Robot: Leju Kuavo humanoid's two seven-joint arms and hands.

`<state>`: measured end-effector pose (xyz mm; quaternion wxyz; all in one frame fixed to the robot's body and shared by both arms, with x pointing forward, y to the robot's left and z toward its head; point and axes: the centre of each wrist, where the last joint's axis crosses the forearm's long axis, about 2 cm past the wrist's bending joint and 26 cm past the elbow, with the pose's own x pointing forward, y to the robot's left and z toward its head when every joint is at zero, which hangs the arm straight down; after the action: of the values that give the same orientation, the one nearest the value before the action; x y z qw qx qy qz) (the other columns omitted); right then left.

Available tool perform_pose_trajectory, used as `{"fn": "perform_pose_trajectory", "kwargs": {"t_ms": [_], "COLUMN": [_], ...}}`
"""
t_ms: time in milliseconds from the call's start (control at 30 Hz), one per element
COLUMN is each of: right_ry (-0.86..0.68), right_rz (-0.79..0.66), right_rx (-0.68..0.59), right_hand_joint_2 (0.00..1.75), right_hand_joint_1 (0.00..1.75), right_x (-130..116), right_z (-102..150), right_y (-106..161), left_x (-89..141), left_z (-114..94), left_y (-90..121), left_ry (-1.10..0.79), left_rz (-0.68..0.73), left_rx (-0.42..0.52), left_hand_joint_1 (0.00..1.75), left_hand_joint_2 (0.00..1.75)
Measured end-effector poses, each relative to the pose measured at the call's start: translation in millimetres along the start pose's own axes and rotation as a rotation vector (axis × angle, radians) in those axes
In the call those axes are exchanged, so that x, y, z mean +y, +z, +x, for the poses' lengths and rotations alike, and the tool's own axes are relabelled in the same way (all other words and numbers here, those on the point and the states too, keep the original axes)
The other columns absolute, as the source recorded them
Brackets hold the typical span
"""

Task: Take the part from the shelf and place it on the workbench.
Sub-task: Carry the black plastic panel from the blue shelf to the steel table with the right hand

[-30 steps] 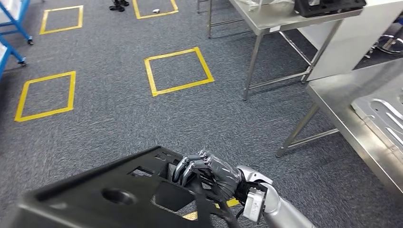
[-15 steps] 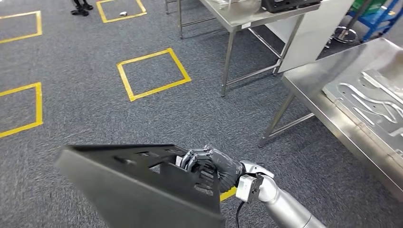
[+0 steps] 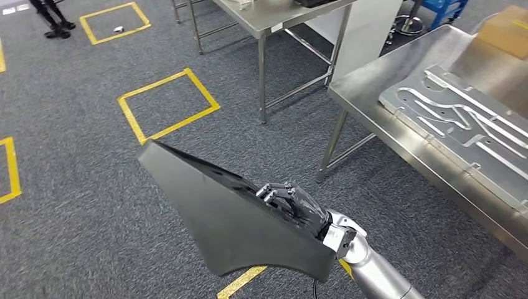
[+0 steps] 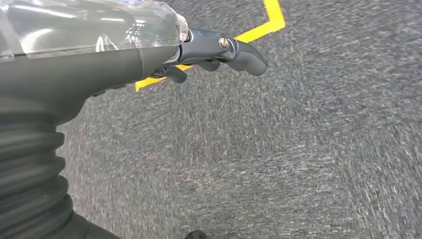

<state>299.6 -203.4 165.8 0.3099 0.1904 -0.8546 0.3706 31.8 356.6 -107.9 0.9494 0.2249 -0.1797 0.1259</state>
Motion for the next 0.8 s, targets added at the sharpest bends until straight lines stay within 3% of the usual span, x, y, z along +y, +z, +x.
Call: {"fn": "perform_pose_trajectory", "kwargs": {"t_ms": [233,633,800], "right_ry": [0.022,-0.062,-0.073], "right_rz": [-0.036,-0.261,-0.289], "right_rx": [0.024,-0.071,-0.111], "right_hand_joint_2": [1.75,1.75,1.75], "right_hand_joint_1": [1.75,1.75,1.75], "right_x": [2.8,2.2,5.0], "right_z": [3.5,10.3,20.1], "right_y": [-5.1,-3.1,-6.8], "left_x": [10.9,22.7,21.3], "left_z": [3.6,11.7,12.9], "left_y": [-4.7,-10.7,-10.7], "left_ry": [-0.016,-0.041,-0.047], "left_rz": [0.01,0.012,0.002], "left_rx": [-0.006,-0.045,-0.059], "left_hand_joint_1": [0.0,0.0,0.0], "left_hand_joint_2": [1.75,1.75,1.75]}}
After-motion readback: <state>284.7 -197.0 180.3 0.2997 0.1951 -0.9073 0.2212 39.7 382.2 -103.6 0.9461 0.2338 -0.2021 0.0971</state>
